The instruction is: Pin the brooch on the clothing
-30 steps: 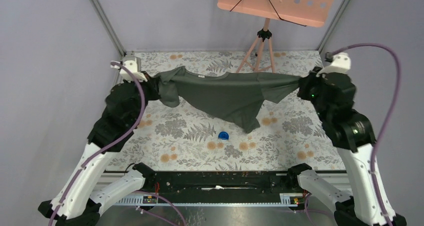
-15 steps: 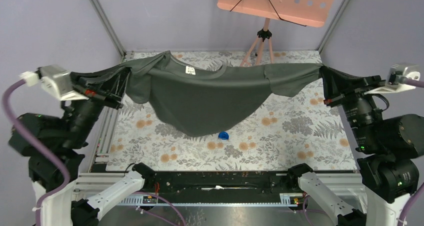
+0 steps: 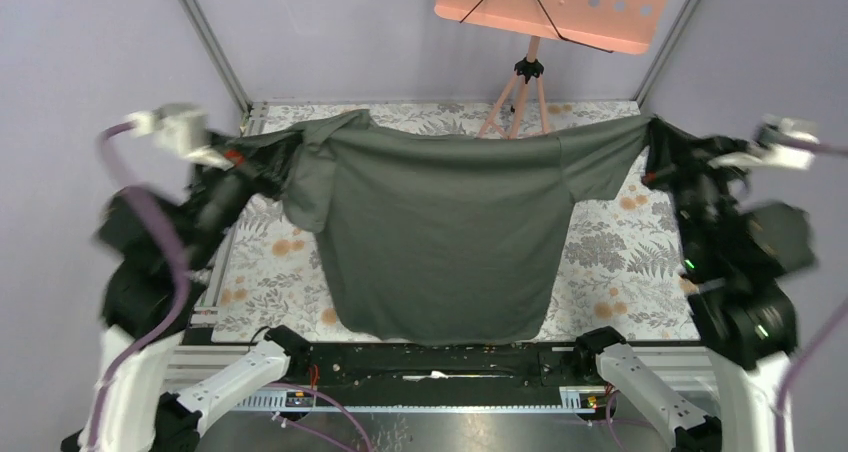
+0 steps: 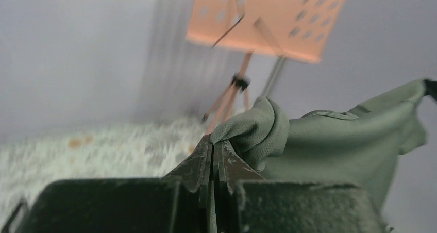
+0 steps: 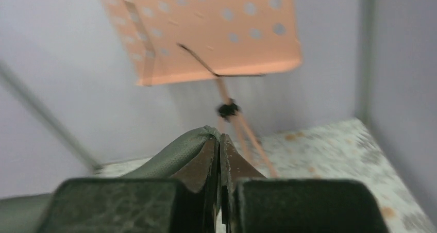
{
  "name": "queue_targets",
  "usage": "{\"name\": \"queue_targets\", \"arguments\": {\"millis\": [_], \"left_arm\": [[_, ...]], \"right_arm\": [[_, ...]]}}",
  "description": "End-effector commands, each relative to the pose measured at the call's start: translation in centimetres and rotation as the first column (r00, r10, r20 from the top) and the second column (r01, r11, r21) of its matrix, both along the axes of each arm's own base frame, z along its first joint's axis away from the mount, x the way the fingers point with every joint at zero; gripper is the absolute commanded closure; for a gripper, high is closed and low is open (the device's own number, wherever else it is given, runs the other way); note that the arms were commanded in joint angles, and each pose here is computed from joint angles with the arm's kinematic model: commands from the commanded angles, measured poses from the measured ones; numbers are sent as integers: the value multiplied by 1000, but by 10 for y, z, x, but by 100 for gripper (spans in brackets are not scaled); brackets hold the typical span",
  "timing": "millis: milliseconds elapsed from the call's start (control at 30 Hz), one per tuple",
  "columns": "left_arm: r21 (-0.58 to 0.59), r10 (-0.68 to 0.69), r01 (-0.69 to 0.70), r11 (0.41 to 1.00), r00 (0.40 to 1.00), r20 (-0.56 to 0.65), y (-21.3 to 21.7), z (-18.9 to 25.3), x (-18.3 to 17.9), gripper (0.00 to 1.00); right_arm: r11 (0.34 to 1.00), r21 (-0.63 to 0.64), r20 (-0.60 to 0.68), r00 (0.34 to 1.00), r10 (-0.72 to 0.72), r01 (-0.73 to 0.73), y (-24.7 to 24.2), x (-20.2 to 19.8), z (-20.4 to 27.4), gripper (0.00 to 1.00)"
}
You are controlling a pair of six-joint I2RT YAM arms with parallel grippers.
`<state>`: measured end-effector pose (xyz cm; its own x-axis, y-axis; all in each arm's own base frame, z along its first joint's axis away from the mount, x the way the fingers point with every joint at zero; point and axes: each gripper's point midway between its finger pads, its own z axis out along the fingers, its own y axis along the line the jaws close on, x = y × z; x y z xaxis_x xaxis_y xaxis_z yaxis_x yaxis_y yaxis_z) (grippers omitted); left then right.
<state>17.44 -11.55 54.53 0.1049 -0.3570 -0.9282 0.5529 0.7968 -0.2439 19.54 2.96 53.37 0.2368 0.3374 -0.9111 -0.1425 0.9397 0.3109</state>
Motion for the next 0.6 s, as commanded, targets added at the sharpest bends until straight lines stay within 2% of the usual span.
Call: {"name": "queue_targets", "arguments": {"millis": [0, 67, 133, 200, 267, 300, 400, 433, 467, 500, 567], "left_arm": [[98, 173, -146, 984, 910, -376, -22, -125, 110, 100], [93, 125, -90, 992, 846, -518, -32, -184, 150, 100], [106, 144, -100, 989, 784, -604, -33, -233, 185, 99], [135, 169, -107, 985, 761, -626, -32, -267, 215, 80], [186, 210, -115, 976, 735, -644, -30, -294, 237, 68], [217, 231, -113, 970, 713, -662, -30, -308, 245, 56], [245, 247, -107, 964, 704, -666, -30, -318, 253, 29], [242, 240, -101, 965, 709, -663, -30, -320, 252, 23], [237, 233, -96, 967, 717, -657, -31, -322, 250, 19], [232, 224, -90, 969, 722, -655, -32, -325, 247, 16], [235, 220, -81, 969, 719, -659, -31, -337, 240, 14]], "right_arm": [[912, -180, -276, 871, -406, 368, -38, 96, -108, 100], [871, -255, -338, 806, -487, 419, -42, 122, -150, 100], [846, -307, -388, 755, -529, 435, -41, 145, -191, 100], [838, -340, -437, 718, -542, 427, -38, 165, -227, 100], [844, -358, -482, 695, -534, 400, -32, 181, -260, 100], [849, -366, -506, 684, -525, 381, -27, 188, -275, 100], [862, -385, -554, 665, -501, 330, -18, 200, -307, 95], [864, -392, -567, 656, -498, 317, -16, 201, -315, 90], [864, -398, -578, 647, -497, 309, -15, 202, -322, 76], [864, -403, -588, 638, -496, 301, -14, 202, -328, 64], [867, -409, -606, 626, -490, 283, -13, 201, -337, 48]]}}
